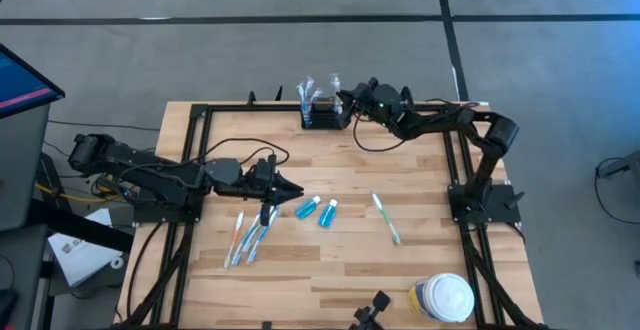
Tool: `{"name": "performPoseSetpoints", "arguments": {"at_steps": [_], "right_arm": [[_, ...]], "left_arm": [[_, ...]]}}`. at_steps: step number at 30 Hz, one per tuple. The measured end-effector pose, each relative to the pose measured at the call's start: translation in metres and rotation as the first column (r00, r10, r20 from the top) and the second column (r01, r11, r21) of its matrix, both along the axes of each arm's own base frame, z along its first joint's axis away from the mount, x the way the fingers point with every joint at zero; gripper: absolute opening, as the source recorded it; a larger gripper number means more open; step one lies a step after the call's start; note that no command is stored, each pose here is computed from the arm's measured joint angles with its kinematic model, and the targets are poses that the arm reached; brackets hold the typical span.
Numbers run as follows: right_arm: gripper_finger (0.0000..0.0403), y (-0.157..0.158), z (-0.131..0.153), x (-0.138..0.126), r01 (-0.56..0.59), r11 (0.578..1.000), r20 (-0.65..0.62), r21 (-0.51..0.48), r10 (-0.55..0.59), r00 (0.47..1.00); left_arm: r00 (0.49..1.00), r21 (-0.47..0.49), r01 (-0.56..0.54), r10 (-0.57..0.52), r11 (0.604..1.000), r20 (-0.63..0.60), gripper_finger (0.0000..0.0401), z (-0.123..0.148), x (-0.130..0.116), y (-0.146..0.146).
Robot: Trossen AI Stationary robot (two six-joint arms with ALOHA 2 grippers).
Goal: Pick & Place toothbrushing station
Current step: Put the right orange toothbrush into the black wire organizer
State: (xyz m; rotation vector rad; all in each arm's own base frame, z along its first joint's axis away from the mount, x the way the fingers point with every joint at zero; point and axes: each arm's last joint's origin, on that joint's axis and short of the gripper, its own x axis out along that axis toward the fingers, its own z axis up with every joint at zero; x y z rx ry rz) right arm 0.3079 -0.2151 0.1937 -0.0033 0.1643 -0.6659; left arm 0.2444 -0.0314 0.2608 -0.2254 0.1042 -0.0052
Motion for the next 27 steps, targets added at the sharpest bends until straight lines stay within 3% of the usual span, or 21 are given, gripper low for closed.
{"name": "performPoseSetpoints", "arguments": {"at_steps": [27], "right_arm": [[0.001,-0.011,-0.015,-0.004,0.024,0.995,-0.002,0.094,-0.024,1.0]], "left_arm": [[1.0,0.0,-0.002,0.002,1.0,0.0,0.0049,0.0,0.0,0.0]]}}
